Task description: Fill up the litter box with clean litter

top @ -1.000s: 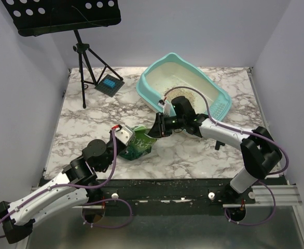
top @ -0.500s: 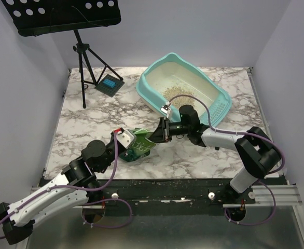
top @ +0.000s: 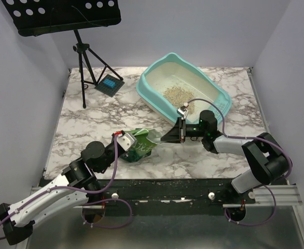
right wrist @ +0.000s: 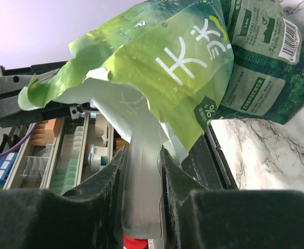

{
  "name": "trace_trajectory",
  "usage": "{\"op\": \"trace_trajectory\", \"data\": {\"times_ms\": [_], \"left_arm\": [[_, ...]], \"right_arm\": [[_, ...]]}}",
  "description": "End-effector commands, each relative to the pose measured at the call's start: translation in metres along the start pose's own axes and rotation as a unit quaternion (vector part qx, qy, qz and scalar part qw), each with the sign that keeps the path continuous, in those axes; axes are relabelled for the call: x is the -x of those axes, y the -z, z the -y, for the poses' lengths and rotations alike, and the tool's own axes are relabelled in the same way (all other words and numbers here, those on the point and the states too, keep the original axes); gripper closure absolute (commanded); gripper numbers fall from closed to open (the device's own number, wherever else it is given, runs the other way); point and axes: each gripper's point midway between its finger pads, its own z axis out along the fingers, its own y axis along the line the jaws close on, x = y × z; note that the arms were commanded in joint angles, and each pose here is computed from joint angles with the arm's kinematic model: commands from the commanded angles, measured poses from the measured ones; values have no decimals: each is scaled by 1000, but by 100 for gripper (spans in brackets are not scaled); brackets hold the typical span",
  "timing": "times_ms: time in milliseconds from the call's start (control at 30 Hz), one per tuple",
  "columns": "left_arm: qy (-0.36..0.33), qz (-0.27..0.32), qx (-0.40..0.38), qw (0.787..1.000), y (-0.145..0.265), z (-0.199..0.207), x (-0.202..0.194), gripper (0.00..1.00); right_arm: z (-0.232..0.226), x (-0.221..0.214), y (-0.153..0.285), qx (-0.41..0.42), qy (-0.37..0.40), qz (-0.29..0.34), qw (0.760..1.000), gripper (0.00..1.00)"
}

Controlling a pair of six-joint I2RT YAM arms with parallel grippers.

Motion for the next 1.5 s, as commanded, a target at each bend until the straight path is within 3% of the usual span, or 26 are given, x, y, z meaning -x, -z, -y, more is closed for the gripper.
{"op": "trace_trajectory", "data": {"times_ms": [0, 767, 1467], "left_arm": [[1, 35, -28, 999, -6, 11, 12, 100], [-5, 22, -31, 999, -24, 17, -2, 100], [4, 67, -18, 998, -12, 10, 18, 100]], "right_arm": [[-27, -5, 20, 52, 38, -12, 998, 99], [-23, 6, 94, 50, 27, 77, 995, 99], [-20, -6, 112, 30, -13, 146, 989, 99]]}}
